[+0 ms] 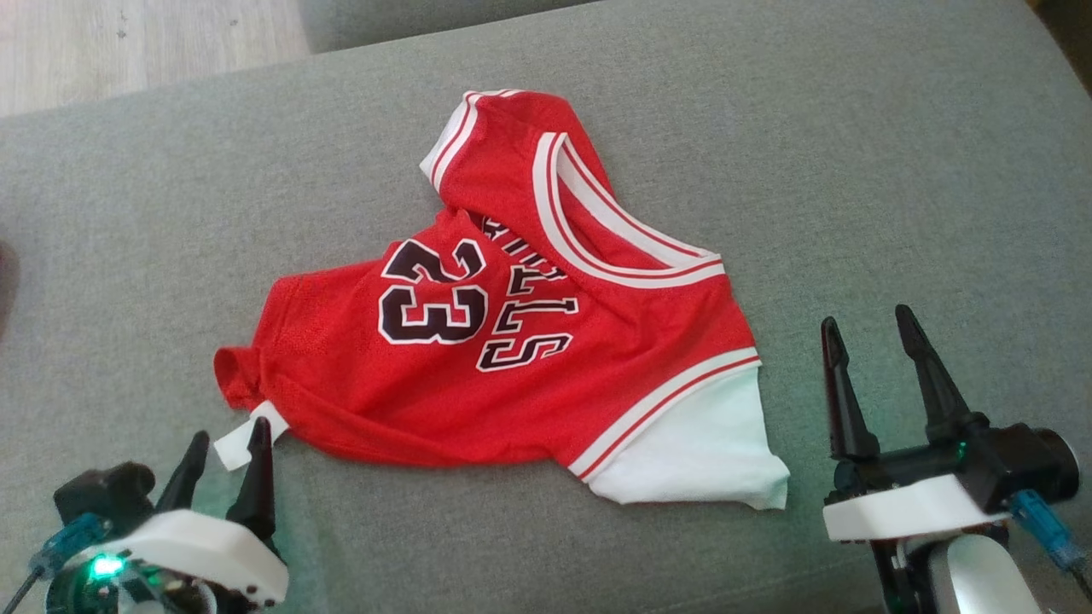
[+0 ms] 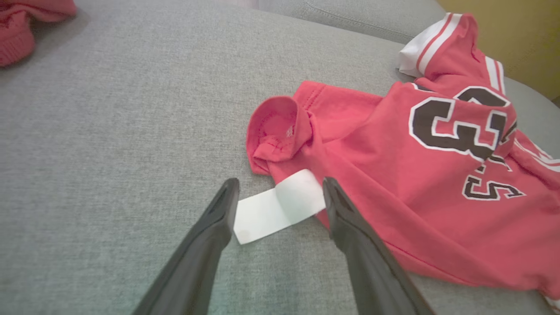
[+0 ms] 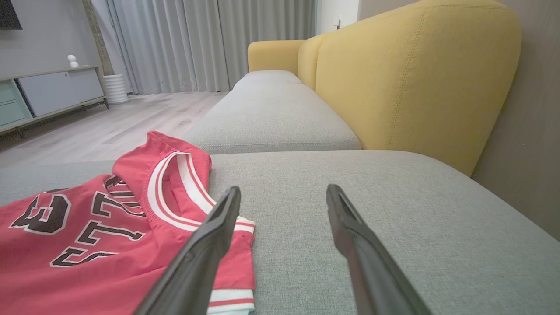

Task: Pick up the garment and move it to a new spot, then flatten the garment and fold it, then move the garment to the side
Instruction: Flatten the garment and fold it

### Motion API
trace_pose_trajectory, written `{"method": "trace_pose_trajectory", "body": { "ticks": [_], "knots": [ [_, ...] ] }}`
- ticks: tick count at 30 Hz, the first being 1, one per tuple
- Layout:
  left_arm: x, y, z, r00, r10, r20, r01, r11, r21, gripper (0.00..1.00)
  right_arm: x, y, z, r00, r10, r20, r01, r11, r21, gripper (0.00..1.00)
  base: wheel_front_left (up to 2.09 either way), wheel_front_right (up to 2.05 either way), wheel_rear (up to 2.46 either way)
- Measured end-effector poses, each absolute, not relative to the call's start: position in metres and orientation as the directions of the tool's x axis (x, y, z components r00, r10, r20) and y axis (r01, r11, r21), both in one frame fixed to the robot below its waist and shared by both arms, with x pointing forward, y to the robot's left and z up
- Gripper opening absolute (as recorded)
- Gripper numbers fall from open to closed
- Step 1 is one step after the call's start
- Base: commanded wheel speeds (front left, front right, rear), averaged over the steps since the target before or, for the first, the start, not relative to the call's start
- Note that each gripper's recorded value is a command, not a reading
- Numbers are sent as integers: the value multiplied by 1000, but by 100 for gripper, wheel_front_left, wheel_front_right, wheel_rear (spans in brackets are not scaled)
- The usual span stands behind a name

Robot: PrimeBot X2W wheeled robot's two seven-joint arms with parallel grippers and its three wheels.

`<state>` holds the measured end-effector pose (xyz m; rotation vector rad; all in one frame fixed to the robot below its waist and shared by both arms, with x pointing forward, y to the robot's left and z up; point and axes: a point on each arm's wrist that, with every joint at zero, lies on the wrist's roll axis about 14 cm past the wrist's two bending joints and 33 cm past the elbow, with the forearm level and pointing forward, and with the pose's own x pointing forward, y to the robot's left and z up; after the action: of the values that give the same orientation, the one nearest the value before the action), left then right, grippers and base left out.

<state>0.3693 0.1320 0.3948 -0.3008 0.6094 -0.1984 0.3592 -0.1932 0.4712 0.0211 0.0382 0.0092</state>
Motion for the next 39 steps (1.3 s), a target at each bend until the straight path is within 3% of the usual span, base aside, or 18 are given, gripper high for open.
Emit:
{"method": "trace_pose_trajectory", "body": {
  "ticks": [16, 17, 18, 19, 27, 30, 35, 36, 37, 38, 39],
  "knots": [
    [379, 128, 358, 744, -263, -614, 78, 947, -311, 99, 351, -207, 467, 998, -35, -59, 36, 999, 11, 100, 0, 0, 0],
    [380, 128, 357, 744, -263, -614, 78, 947, -311, 73, 351, -207, 467, 998, -38, -59, 38, 999, 10, 100, 0, 0, 0],
    [380, 128, 357, 742, -267, -615, 79, 946, -315, 66, 350, -208, 466, 997, -40, -60, 41, 999, 10, 100, 0, 0, 0],
    [379, 128, 356, 741, -269, -616, 79, 945, -317, 47, 350, -208, 466, 997, -41, -60, 42, 999, 9, 100, 0, 0, 0],
    [374, 120, 357, 729, -309, -611, 103, 931, -349, 40, 353, -206, 465, 998, -32, -62, 33, 999, 12, 100, 0, 0, 0],
    [377, 112, 357, 722, -329, -608, 114, 924, -364, 23, 354, -205, 465, 998, -28, -62, 29, 1000, 12, 100, 0, 0, 0],
    [384, 104, 357, 725, -341, -598, 127, 920, -372, 33, 352, -206, 465, 997, -34, -63, 35, 999, 11, 100, 0, 0, 0],
    [385, 104, 356, 724, -342, -599, 134, 921, -365, 29, 351, -208, 465, 997, -40, -64, 40, 999, 11, 100, 0, 0, 0],
    [385, 103, 356, 723, -345, -599, 139, 921, -364, 19, 350, -209, 465, 997, -43, -65, 44, 999, 11, 100, 0, 0, 0],
    [386, 102, 356, 721, -350, -598, 144, 920, -365, 0, 350, -210, 465, 997, -46, -66, 46, 999, 10, 100, 0, 0, 0],
    [387, 99, 356, 719, -358, -596, 153, 917, -368, 0, 349, -211, 465, 997, -49, -66, 50, 999, 11, 100, 0, 0, 0]
  ]
}}
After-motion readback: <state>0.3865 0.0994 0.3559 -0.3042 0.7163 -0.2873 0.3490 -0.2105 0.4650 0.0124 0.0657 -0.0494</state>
